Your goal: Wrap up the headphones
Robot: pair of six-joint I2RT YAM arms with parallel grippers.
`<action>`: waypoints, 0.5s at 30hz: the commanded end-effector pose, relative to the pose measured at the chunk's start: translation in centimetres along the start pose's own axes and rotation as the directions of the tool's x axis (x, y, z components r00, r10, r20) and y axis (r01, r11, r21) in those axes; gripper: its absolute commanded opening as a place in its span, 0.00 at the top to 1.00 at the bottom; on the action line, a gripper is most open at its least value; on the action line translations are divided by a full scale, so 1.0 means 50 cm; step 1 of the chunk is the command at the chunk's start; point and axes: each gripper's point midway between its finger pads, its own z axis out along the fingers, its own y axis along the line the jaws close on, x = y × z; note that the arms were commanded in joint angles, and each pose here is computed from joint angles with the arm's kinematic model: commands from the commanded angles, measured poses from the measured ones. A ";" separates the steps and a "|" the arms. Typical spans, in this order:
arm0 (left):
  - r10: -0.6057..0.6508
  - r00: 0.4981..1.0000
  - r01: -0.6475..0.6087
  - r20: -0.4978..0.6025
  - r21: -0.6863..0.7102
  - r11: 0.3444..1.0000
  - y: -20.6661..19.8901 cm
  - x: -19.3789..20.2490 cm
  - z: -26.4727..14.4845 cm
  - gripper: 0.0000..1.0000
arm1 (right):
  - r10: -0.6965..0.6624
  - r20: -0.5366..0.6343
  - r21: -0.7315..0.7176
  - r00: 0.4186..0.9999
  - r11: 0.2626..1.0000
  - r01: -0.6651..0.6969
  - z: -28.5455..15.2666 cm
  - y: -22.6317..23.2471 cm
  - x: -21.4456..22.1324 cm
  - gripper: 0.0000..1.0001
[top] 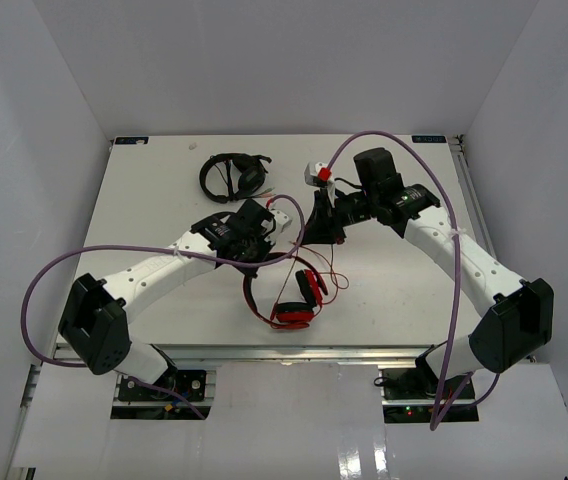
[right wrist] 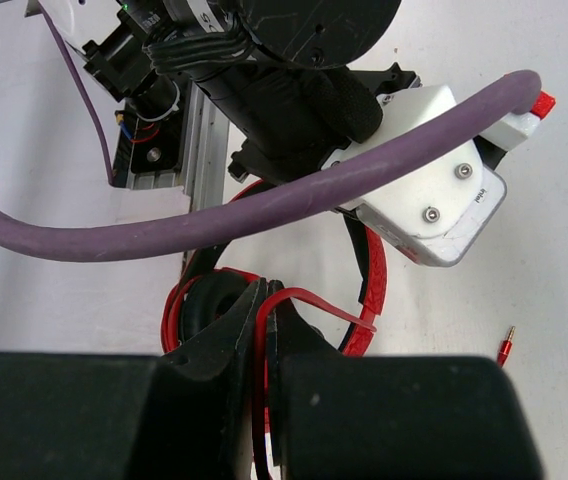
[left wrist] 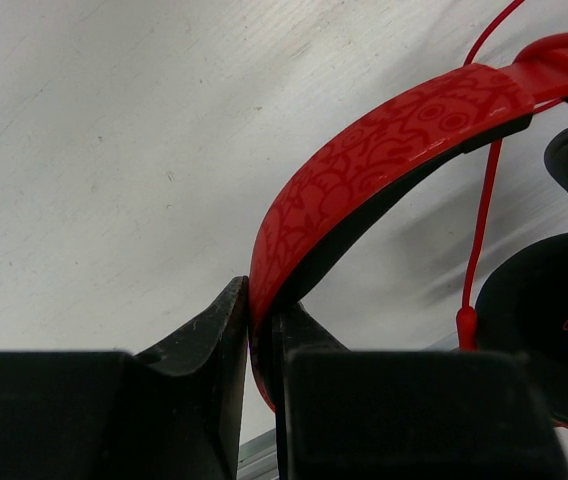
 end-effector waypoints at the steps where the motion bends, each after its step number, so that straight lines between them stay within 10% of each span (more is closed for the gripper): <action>1: -0.040 0.998 0.038 0.050 0.034 0.999 -0.015 -0.040 -0.016 1.00 | -0.053 0.057 -0.038 0.997 0.998 0.055 -0.002 0.025 -0.041 0.92; 15: -0.215 0.970 0.233 0.113 -0.172 0.957 0.047 -0.144 -0.031 1.00 | -0.019 0.049 -0.093 0.999 0.995 0.024 0.018 0.065 -0.015 0.92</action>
